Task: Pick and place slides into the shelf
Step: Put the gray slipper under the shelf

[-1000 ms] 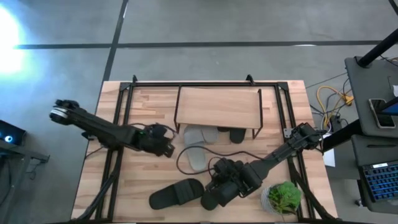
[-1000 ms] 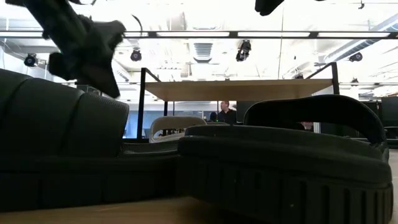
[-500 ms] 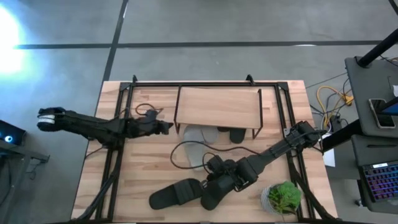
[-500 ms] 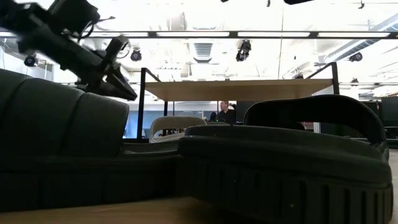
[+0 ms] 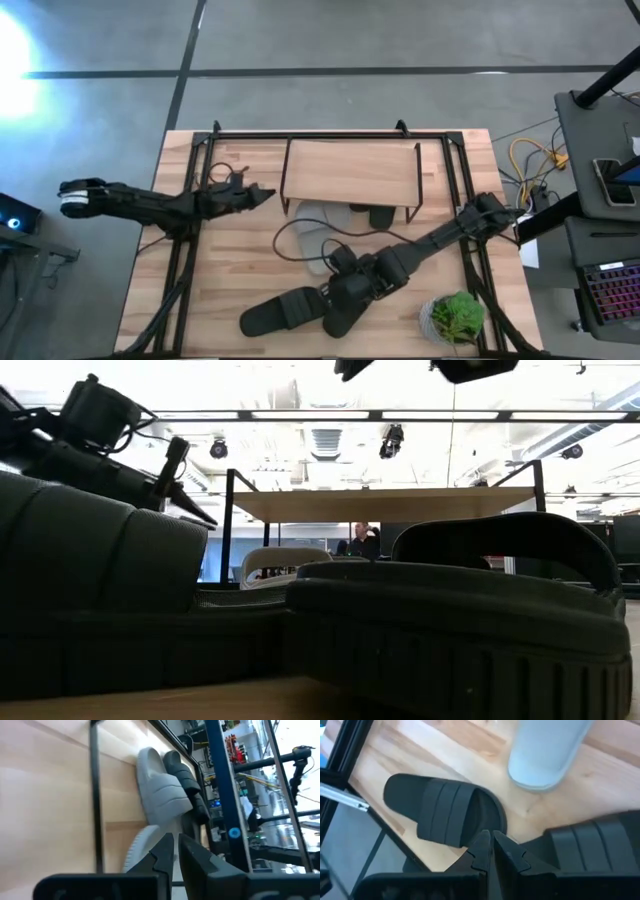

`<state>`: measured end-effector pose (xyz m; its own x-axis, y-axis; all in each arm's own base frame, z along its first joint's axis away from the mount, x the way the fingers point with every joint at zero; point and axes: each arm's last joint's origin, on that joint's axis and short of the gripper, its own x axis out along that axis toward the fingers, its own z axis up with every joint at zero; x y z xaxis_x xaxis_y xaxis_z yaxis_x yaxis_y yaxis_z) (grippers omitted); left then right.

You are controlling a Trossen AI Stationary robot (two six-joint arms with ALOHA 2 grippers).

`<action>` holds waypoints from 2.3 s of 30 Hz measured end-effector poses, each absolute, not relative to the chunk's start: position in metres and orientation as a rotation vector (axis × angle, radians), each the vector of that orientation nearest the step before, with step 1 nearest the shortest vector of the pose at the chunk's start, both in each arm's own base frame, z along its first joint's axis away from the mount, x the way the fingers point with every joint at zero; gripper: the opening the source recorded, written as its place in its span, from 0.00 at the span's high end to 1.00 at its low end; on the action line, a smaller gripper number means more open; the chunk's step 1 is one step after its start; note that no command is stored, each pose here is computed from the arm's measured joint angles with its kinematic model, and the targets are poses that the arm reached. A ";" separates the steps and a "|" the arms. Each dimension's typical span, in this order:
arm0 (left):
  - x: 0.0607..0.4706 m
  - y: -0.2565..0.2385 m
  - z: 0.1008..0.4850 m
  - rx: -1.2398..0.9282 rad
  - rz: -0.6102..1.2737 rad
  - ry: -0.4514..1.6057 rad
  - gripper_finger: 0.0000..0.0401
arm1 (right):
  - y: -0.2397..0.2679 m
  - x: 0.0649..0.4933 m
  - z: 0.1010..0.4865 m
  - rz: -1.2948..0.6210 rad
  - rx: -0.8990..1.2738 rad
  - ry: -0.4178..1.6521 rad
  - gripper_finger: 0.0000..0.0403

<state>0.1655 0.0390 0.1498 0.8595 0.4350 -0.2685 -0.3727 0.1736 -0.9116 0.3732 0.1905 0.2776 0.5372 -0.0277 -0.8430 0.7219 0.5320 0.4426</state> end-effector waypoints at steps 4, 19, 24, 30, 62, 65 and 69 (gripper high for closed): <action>0.179 0.042 0.154 -1.286 0.549 -0.027 0.97 | 0.184 0.383 0.272 -0.473 0.913 0.927 0.97; 0.207 0.044 0.140 -1.271 0.439 0.072 0.97 | 0.178 0.403 0.225 -0.454 0.913 1.094 0.97; 0.206 0.043 0.134 -1.270 0.438 0.114 0.97 | 0.181 0.412 0.213 -0.438 0.921 1.079 0.97; 0.206 0.043 0.135 -1.251 0.417 0.123 0.97 | 0.182 0.417 0.191 -0.476 0.874 1.098 0.97; 0.205 0.040 0.135 -1.243 0.341 0.175 0.97 | 0.111 0.454 0.156 -0.727 0.628 0.937 0.97; 0.205 0.038 0.135 -1.243 0.329 0.182 0.97 | 0.100 0.458 0.156 -0.734 0.620 0.919 0.97; 0.205 0.035 0.135 -1.242 0.315 0.190 0.97 | 0.087 0.465 0.158 -0.727 0.626 0.889 0.97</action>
<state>0.2054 0.0350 0.1349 0.9411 0.1318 -0.3114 -0.3369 0.2874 -0.8966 0.4645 0.0872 0.1578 0.4293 -0.2961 -0.8533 0.7777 0.6015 0.1825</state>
